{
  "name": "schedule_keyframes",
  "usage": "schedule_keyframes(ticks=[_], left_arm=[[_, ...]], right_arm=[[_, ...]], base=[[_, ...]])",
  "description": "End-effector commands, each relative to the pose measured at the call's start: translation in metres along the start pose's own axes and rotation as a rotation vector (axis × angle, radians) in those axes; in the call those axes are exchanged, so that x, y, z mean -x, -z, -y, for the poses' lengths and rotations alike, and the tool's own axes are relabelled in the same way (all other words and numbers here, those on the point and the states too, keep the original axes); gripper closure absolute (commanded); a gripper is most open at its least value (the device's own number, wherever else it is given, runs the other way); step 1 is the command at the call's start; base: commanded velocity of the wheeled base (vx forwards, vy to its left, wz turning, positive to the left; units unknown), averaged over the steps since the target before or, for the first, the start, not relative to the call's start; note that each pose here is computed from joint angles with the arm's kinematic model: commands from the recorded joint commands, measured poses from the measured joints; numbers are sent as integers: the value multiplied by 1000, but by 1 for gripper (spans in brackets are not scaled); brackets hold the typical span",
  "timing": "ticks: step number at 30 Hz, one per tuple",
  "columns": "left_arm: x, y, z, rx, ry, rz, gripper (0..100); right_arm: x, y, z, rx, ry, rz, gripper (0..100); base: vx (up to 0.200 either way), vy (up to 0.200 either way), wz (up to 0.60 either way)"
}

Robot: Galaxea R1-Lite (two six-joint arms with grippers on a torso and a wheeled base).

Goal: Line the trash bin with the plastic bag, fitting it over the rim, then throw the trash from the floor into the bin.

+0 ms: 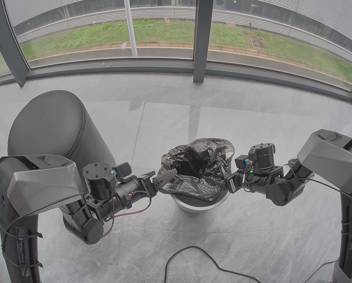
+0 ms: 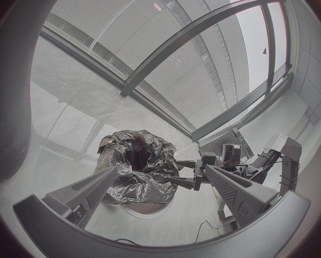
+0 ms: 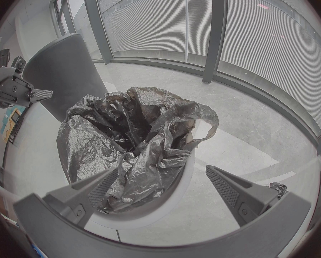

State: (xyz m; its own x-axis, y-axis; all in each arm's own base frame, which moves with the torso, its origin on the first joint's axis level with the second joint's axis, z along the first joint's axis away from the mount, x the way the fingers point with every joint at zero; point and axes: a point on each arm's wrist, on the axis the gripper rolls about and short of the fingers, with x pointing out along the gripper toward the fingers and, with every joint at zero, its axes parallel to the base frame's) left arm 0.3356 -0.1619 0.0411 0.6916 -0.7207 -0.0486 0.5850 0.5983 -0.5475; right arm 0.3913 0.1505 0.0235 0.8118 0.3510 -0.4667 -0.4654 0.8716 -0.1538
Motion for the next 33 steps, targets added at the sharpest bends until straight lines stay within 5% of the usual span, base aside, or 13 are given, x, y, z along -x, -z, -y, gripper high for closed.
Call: schedule_keyframes(ticks=[1,15,16,33], left_arm=[[1,-1,-3,2,-8,2,0],[8,-7,-12,4,-37,16,0],[8,-7,-12,4,-37,16,0],[13,-4,-14,10,-55,2,0]], right_arm=[[-1,1,-2,2,5,-6,0],[-19,2,-16,11,-21,8,0],[-19,2,-16,11,-21,8,100],[4,-22,-15,15,-16,62,100]], base=[[0,0,0],[0,0,0],[0,0,0],[0,0,0]])
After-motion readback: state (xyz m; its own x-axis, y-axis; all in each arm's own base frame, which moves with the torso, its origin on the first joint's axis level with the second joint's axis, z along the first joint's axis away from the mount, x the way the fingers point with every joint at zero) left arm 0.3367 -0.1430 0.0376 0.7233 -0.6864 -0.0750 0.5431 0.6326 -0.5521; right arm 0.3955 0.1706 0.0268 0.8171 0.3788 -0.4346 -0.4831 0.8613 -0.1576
